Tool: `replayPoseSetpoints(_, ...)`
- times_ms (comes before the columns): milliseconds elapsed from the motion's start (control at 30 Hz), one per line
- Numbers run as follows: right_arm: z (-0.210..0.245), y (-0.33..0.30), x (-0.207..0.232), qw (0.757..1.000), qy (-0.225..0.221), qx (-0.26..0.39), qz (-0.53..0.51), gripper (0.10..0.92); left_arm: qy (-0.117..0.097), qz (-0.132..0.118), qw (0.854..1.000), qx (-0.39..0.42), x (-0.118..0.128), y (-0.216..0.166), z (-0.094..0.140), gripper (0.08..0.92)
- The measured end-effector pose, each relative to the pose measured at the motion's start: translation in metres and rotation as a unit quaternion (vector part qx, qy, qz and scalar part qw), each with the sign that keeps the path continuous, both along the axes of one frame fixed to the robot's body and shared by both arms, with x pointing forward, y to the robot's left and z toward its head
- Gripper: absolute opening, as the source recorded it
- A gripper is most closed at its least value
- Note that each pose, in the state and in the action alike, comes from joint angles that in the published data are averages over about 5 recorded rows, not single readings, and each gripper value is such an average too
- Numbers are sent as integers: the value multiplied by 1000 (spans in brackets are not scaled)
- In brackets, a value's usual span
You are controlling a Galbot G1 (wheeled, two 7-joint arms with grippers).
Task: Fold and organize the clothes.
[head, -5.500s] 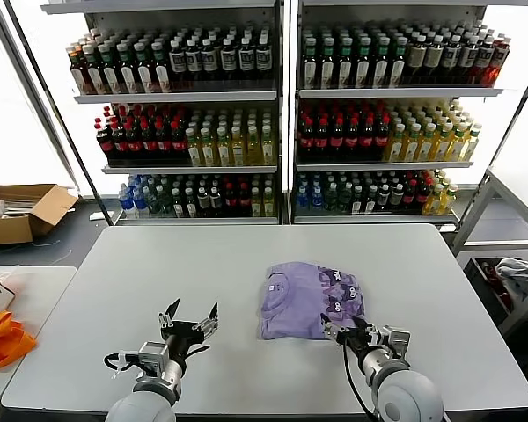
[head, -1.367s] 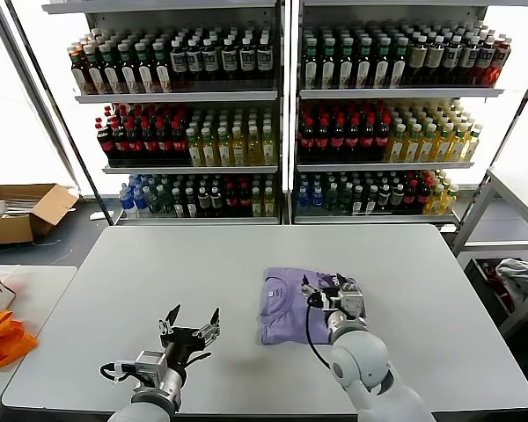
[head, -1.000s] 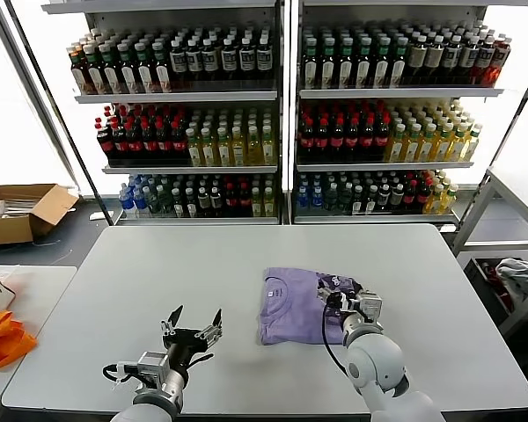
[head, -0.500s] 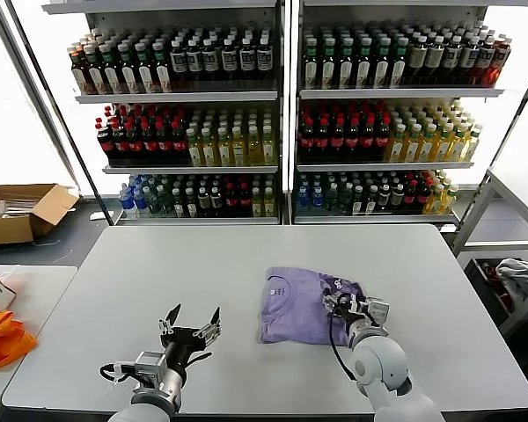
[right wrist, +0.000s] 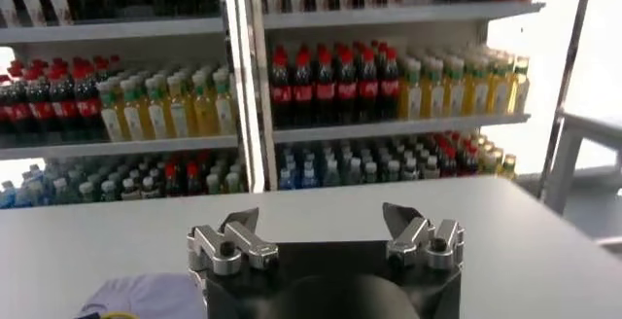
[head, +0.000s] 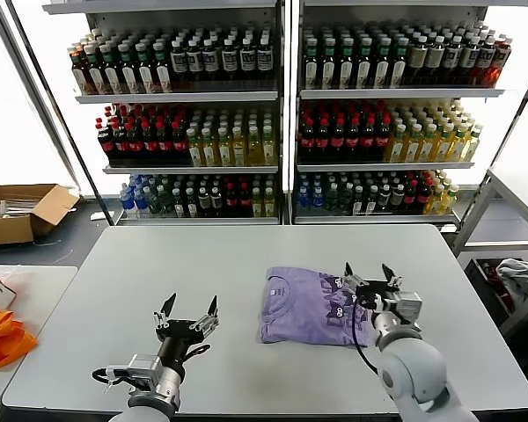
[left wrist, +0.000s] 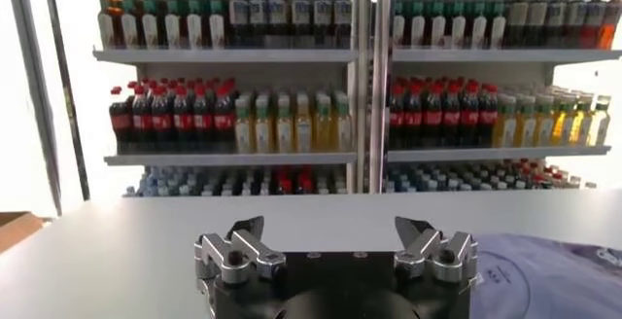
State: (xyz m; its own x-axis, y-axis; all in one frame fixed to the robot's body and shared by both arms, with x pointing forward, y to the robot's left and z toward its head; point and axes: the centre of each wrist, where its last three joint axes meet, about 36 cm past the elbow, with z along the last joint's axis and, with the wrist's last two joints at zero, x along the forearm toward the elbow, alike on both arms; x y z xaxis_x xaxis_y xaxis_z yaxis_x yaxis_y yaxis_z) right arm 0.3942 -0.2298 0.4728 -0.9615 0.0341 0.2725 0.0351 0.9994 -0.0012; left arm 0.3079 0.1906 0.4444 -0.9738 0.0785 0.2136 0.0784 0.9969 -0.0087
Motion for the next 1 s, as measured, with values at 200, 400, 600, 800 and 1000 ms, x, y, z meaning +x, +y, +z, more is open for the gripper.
replayPoseSetpoints(200,-3,-28,-34,998,-10,-63,-8,823,-26,9,1000,7,3,4,2,822)
replayPoseSetpoints(400,-3,-35,-60,996,-12,-90,-12,823,-43,7,999,24,2,5,-1,823)
replayPoseSetpoints(600,1,-37,-74,995,-17,-98,-19,823,-52,7,998,37,0,6,-3,823)
replayPoseSetpoints(800,2,-36,-85,995,-14,-100,-24,823,-57,10,998,37,-1,5,-6,823)
replayPoseSetpoints(1000,2,-38,-90,994,-11,-103,-30,823,-59,15,997,42,0,5,-5,823)
